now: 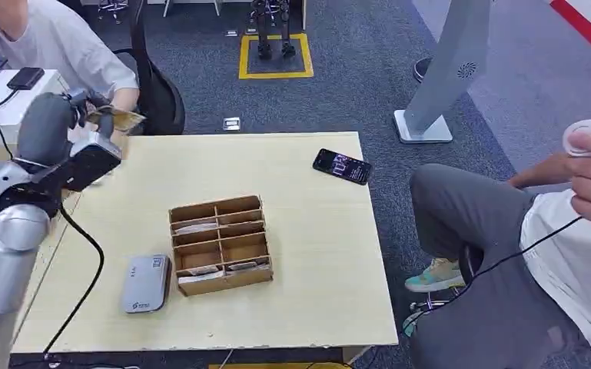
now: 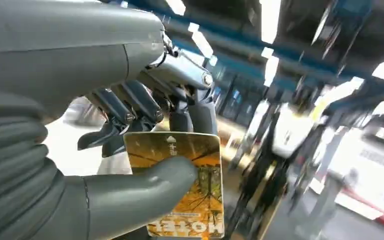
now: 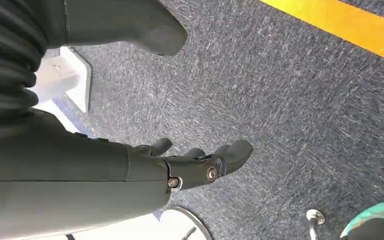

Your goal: Pass the card to the sensor for recognition and then transmit it.

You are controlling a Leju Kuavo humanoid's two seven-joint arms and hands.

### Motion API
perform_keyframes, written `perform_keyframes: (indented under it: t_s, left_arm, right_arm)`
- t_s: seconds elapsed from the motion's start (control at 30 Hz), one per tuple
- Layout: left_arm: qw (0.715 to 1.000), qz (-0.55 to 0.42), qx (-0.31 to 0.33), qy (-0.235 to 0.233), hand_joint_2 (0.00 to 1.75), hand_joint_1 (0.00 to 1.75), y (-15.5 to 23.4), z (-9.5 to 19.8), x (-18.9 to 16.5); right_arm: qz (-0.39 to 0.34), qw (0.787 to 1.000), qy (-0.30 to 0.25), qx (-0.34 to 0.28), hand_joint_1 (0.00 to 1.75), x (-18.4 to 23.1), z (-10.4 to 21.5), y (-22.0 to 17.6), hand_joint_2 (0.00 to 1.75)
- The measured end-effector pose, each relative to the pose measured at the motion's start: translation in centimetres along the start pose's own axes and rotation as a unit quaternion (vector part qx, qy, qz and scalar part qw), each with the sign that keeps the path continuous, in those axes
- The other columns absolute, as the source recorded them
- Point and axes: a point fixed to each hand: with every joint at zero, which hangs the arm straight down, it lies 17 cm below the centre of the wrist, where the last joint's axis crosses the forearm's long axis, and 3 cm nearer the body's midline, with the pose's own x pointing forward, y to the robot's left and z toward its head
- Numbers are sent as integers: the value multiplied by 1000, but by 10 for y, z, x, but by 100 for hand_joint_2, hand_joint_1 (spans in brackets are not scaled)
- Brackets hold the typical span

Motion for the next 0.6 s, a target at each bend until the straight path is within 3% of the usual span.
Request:
perform_keyframes:
  t_s: [0.17, 0.37, 0.47, 0.6]
  left_arm:
    - [999, -23, 22, -8, 175, 175, 26, -11, 9]
    - [988, -135, 75, 16, 175, 175, 44, -8, -13]
    - [972, -216, 78, 51, 175, 175, 39, -1, -45]
    - [961, -258, 40, 96, 175, 175, 4, 18, -96]
  right_arm:
    - [-1, 1000, -2, 1, 0, 3, 0, 3, 175]
    - [-1, 1000, 0, 3, 0, 3, 0, 3, 175]
    - [3, 1000, -2, 3, 0, 6, 0, 2, 175]
    - [12, 1000, -8, 4, 0, 12, -2, 1, 175]
